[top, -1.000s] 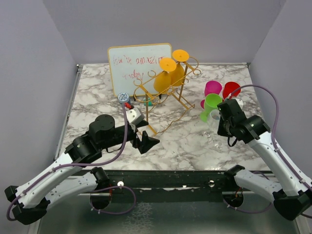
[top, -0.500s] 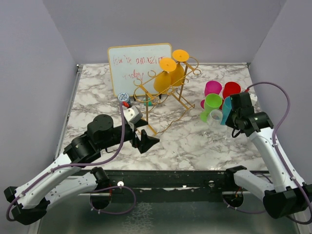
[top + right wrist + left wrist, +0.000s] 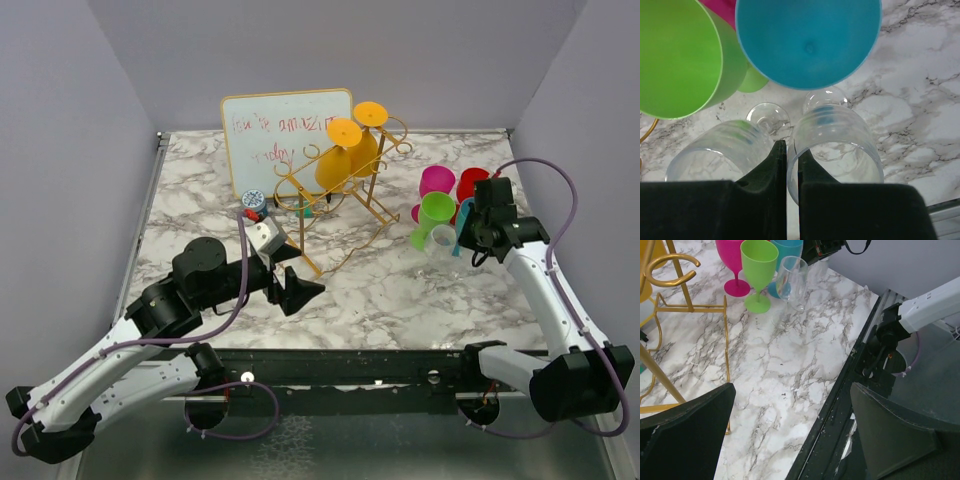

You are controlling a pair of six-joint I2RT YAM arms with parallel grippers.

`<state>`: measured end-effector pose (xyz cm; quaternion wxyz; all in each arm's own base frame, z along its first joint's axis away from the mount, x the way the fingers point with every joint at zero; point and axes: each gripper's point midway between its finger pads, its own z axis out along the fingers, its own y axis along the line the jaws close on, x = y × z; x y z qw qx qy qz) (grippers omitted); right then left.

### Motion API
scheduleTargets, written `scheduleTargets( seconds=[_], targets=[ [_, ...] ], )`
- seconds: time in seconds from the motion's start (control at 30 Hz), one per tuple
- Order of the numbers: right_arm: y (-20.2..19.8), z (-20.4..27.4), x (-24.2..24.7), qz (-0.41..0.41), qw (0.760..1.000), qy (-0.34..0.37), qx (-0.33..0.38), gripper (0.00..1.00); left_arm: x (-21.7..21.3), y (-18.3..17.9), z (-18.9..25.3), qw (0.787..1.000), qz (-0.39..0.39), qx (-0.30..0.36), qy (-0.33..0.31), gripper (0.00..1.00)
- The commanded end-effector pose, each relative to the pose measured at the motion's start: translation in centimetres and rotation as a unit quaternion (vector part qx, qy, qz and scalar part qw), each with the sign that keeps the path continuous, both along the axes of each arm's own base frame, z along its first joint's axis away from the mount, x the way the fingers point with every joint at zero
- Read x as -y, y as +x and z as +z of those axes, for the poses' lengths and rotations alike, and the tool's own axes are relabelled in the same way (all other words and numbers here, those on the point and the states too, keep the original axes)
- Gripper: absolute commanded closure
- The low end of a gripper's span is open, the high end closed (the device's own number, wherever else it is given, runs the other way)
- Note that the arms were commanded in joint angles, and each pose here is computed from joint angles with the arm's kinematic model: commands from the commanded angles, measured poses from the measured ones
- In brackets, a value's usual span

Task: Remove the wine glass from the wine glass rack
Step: Place the wine glass at the center of the board.

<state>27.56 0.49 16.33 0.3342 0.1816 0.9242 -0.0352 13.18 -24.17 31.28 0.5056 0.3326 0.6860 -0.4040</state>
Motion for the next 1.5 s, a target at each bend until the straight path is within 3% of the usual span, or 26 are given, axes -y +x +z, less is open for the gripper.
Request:
scheduleTargets(
  seconds=[0.0, 0.23, 0.43, 0.93, 1.13, 1.47],
  targets=[
    [1.2, 0.7, 0.4, 0.001, 1.000, -0.012, 0.012, 0.99, -0.7, 0.3, 0.2, 1.000, 0.020, -0.001, 0.000, 0.01],
    [1.1, 1.0, 0.2, 0.010, 1.000, -0.009, 0.019, 0.88, -1.1, 0.9, -0.1, 0.999, 0.042, -0.001, 0.005, 0.01],
    [1.4, 1.5, 0.3, 0.008, 1.000, -0.015, 0.011, 0.71, -1.0, 0.9, -0.1, 0.999, 0.039, -0.004, 0.005, 0.01],
    [1.1, 5.4, 0.1, 0.028, 0.999, -0.014, 0.037, 0.68, -0.7, 0.4, 1.3, 1.000, 0.025, -0.002, -0.003, 0.01],
    [0.6, 8.9, -1.0, 0.055, 0.995, 0.011, 0.082, 0.60, 0.7, -0.1, 8.0, 0.999, -0.019, 0.032, -0.032, 0.01],
    [-0.6, 13.0, -6.4, 0.164, 0.966, 0.124, 0.154, 0.54, 2.8, 5.5, 13.2, 0.996, 0.044, 0.071, 0.028, 0.01]
  ],
)
